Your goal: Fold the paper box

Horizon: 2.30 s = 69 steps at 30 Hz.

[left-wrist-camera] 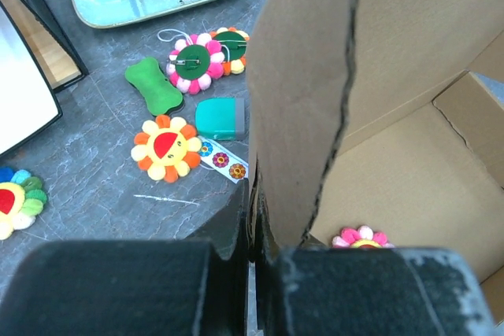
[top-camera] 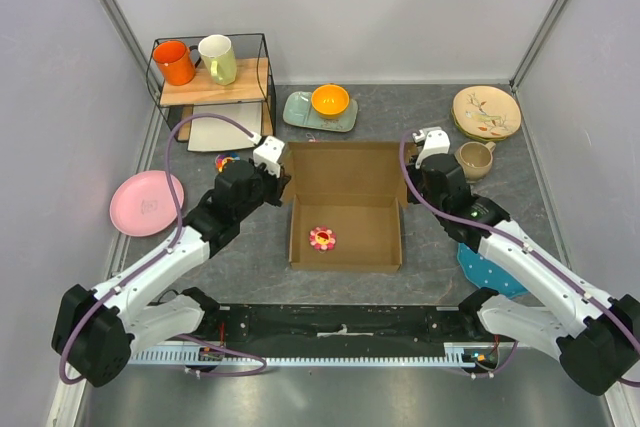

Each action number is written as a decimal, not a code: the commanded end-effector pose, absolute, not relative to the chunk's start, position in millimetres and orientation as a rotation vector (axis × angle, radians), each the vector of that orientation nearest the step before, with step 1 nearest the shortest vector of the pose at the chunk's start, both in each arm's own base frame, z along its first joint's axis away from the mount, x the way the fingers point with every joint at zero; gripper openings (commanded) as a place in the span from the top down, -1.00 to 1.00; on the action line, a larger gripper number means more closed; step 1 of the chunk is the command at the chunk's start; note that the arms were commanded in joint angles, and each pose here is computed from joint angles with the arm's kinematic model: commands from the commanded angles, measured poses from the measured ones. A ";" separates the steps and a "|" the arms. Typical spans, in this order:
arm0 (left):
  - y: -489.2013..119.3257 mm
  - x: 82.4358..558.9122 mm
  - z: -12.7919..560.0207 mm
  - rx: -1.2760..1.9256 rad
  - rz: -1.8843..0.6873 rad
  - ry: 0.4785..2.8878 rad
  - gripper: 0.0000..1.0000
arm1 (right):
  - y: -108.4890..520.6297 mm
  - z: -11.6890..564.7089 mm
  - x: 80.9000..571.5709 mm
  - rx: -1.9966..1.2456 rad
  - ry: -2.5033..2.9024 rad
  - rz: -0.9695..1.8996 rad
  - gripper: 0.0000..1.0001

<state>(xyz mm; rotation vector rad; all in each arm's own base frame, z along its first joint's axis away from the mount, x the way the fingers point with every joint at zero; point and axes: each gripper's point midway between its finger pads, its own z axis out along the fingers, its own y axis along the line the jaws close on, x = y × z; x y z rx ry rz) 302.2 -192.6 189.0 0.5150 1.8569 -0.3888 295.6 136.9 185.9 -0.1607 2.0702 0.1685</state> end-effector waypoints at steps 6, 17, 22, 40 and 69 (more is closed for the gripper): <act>-186.0 305.1 214.8 0.265 -0.458 1.698 0.96 | 146.7 189.1 299.6 -0.068 2.054 0.253 0.86; -181.3 301.7 217.2 0.070 -0.459 1.641 0.96 | 142.3 174.9 290.8 0.009 2.041 0.276 0.95; -187.3 299.4 217.3 0.043 -0.442 1.642 0.96 | 148.8 173.4 287.5 0.009 2.044 0.285 0.95; -226.4 286.9 199.7 0.285 -0.190 1.755 0.83 | 156.8 165.0 272.1 -0.054 2.041 0.130 0.79; -248.5 261.6 172.1 0.130 -0.338 1.870 0.69 | 150.6 137.9 247.1 -0.013 2.065 0.147 0.67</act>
